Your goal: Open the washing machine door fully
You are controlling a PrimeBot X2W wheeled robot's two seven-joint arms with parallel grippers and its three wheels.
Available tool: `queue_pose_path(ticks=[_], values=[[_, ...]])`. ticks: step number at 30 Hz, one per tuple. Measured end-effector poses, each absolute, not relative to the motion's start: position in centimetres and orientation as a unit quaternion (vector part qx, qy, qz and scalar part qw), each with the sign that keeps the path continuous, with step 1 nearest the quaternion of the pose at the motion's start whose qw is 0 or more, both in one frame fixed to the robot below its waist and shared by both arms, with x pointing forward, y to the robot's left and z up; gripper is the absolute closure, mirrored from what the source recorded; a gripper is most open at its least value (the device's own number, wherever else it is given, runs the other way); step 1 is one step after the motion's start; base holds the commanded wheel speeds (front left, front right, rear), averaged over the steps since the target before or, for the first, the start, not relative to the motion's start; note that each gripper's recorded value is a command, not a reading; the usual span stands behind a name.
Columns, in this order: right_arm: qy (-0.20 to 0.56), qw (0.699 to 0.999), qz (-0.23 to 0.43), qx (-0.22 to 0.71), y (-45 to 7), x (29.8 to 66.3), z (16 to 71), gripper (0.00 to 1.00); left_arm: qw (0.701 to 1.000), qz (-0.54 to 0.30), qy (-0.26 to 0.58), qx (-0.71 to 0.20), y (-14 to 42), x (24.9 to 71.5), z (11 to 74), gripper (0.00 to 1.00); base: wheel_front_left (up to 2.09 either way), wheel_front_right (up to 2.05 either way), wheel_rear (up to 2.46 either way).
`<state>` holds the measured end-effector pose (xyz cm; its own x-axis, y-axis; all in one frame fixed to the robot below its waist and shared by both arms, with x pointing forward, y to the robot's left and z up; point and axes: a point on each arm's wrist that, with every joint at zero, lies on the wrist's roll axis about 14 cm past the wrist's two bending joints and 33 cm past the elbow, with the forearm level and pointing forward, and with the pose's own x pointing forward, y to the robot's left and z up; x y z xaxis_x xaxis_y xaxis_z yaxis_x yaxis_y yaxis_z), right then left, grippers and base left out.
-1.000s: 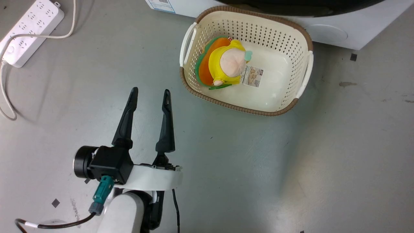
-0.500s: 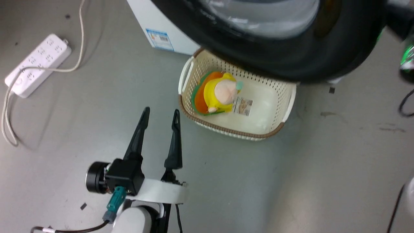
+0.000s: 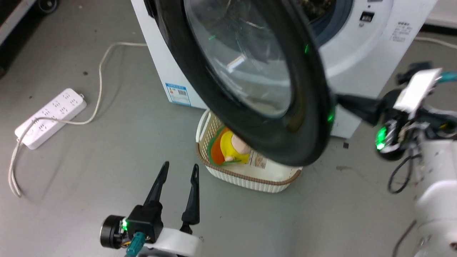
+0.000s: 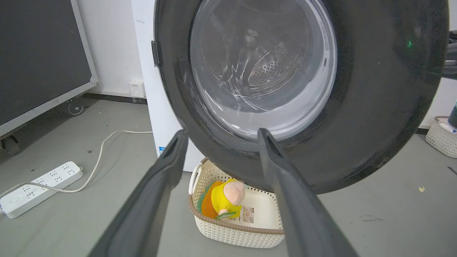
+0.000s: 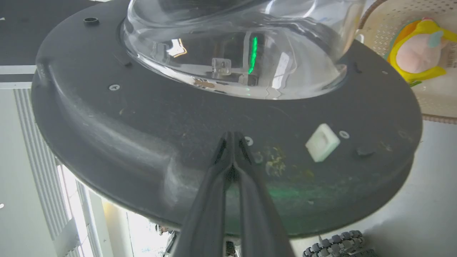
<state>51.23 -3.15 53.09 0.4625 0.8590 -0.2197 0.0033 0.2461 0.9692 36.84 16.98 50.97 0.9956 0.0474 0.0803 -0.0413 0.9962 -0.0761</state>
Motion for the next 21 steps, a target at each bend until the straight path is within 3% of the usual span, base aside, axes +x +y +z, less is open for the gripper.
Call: queue_pose_path(ticks=[14, 21], values=[[0.47, 0.596, 0.409, 0.507, 6.3, 42.8, 50.7, 1.0, 0.998, 0.022, -0.031, -0.041, 17.4, 35.0, 50.4, 0.0, 0.0, 0.0, 0.0], [0.47, 0.587, 0.421, 0.507, 9.1, 40.7, 50.7, 1.0, 0.998, 0.02, -0.035, -0.045, 17.3, 34.4, 50.7, 0.0, 0.0, 0.0, 0.0]])
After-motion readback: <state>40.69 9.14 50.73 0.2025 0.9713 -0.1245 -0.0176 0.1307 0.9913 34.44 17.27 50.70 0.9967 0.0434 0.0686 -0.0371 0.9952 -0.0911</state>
